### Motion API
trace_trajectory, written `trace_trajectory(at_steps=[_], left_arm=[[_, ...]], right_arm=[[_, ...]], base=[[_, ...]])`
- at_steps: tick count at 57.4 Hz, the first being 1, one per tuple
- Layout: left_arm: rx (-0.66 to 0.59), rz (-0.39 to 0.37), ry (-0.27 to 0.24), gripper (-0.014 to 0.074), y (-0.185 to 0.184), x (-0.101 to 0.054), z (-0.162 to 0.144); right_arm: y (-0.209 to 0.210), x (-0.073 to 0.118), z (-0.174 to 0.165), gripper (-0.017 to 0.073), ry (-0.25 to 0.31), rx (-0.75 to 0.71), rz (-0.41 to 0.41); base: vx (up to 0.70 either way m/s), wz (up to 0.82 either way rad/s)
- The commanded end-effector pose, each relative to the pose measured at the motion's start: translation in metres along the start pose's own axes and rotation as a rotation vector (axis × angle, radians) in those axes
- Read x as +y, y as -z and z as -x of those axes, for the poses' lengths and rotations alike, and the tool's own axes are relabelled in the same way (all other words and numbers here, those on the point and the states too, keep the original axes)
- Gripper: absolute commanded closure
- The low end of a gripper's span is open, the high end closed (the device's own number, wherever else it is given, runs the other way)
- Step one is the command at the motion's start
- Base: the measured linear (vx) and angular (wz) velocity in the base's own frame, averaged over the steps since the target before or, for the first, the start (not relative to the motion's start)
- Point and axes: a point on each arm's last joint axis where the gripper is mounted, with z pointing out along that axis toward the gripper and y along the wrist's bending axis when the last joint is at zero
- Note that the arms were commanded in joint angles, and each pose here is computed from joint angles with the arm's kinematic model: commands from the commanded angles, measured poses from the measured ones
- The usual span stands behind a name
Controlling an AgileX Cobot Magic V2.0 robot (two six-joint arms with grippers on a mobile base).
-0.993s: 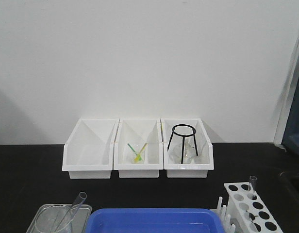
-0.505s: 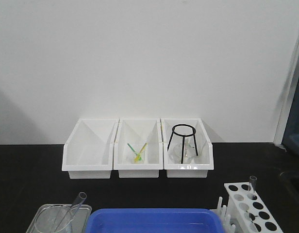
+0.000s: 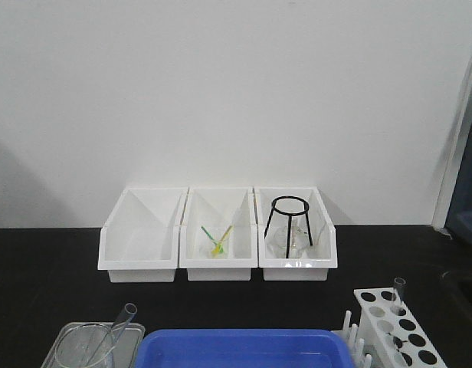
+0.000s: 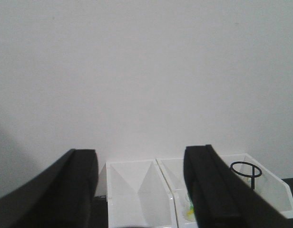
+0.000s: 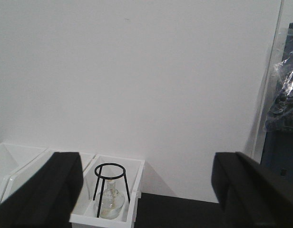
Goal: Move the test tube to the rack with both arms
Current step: 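Lower the left gripper toward the glass test tube in the beaker, then close the left gripper around the top of the glass test tube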
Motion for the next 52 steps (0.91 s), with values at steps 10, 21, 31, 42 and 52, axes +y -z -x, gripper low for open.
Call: trace_trajectory(at_steps=[10,21,31,42,52], left_arm=[[-0.167,0.002,-0.023,0.0008,0.002,-0.001,0.024],[0.003,-0.042,-0.332,0.0008,-0.016,-0.005,-0.02],[0.148,-0.153,-0.387,0.0008,-0.027,-0.016,-0.087],[0.262,-0.213,-0.382,0.0008,-0.049,-0.024,-0.134],[0.283,-0.231,-0.372,0.0008,-0.073,-0.027,-0.157]], right_arm=[[0.001,-0.002,0.019,-0.0087,0.0,-0.104,-0.008],[0.0,-0.001,0.015,-0.0017,0.0,-0.063,-0.005],[0.0,-0.001,0.011,0.0043,0.005,-0.016,-0.001],[0.0,-0.001,0.009,0.0092,0.006,-0.001,0.0],[0.0,-0.001,0.009,0.011,0.007,-0.002,0.0]], base=[[0.0,0.0],[0.0,0.0],[0.0,0.0],[0.0,0.0],[0.0,0.0]])
